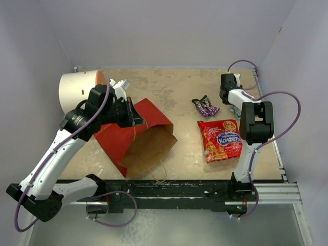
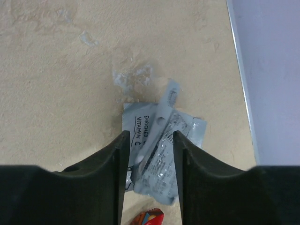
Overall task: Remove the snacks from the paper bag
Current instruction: Place the snack at the center of the board.
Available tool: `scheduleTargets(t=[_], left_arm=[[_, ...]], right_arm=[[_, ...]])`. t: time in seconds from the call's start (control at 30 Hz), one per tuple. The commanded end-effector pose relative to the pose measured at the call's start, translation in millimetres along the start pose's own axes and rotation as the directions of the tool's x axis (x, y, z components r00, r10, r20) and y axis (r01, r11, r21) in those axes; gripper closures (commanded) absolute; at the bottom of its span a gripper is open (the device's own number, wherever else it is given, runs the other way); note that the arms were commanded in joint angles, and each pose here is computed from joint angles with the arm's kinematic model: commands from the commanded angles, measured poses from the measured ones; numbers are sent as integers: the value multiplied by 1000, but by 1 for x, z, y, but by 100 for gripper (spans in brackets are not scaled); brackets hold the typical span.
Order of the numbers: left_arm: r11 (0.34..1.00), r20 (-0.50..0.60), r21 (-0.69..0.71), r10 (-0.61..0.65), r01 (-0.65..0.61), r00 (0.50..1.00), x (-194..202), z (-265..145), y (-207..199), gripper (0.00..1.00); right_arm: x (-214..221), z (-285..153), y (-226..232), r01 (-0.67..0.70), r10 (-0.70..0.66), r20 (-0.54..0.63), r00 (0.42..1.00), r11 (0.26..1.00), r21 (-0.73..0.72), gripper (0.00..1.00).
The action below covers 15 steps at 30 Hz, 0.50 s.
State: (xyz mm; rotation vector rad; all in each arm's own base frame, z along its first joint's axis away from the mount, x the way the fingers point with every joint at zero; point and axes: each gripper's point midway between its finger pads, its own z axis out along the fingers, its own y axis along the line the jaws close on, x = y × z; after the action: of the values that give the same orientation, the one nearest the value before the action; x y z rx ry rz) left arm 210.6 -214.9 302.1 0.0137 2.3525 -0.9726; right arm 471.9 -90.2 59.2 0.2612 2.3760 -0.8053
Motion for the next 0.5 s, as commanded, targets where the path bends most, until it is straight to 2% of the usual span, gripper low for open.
scheduleTargets(t=[0.0, 0.1, 0.23, 0.3, 0.4, 0.47], left_arm=[[998, 54, 66, -2, -1, 999, -13, -2, -16, 100], [997, 49, 77, 1, -5, 999, -10, -1, -16, 100], [991, 34, 132, -3, -2, 999, -9, -2, -26, 98], [989, 37, 149, -5, 0, 999, -12, -5, -32, 99], [992, 63, 123, -1, -6, 998, -20, -9, -32, 100], [994, 82, 107, 11, -20, 997, -26, -14, -34, 100]], right_arm=[[-23, -32, -14, -92, 94, 45, 995, 995, -47, 47], [-30, -60, -21, -145, 152, 55, 987, 983, -114, 35], [-30, -109, -20, -210, 234, 73, 969, 947, -245, 30], [-31, -146, -3, -194, 248, 105, 963, 909, -368, 29], [-25, -219, 38, -38, 200, 214, 956, 808, -587, 28], [-18, -280, 61, 122, 177, 315, 933, 666, -736, 28]])
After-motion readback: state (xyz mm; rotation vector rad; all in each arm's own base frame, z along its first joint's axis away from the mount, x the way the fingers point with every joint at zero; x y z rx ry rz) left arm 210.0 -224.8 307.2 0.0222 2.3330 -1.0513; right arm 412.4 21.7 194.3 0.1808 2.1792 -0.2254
